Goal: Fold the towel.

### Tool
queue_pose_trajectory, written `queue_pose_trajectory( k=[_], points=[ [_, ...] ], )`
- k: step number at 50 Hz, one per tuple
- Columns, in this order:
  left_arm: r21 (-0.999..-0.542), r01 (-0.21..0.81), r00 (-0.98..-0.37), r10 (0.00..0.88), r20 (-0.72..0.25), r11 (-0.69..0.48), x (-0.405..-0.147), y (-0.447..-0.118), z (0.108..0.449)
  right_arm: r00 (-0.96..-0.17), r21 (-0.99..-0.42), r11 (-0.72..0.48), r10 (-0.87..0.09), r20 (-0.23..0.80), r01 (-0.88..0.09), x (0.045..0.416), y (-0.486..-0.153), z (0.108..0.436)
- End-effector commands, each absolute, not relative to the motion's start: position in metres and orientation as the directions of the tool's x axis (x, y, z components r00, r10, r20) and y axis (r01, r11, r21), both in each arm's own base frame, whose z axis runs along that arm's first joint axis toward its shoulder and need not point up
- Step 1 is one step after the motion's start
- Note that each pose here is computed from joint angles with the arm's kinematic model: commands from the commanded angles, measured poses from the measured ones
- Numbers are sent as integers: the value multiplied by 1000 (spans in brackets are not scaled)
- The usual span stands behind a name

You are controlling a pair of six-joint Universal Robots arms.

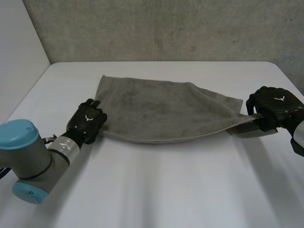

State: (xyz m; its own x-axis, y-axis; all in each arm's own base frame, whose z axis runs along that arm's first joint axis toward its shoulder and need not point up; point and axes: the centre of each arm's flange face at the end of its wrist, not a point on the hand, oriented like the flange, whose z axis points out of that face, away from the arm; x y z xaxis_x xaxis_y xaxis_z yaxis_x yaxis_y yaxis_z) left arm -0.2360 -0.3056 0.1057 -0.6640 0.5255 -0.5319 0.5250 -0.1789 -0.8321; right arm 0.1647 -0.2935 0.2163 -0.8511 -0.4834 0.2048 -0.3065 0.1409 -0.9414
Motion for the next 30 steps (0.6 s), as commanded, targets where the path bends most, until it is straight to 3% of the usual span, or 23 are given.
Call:
queue_pose_trajectory(
  k=[1,19,26,30],
  points=[
    [-785,600,-673,431,-601,-156,-228,-318,102,-861,-940,166,-472,189,-297,160,-295,212],
    [-786,603,-686,411,-600,-140,-224,-321,105,-868,-937,179,-459,189,-299,158,-294,212],
    [-786,571,-719,317,-618,-239,-214,-313,171,-857,-929,173,-469,214,-326,159,-288,232],
    [-784,559,-720,312,-620,-269,-210,-304,193,-839,-916,169,-486,244,-364,160,-277,251]
  ],
)
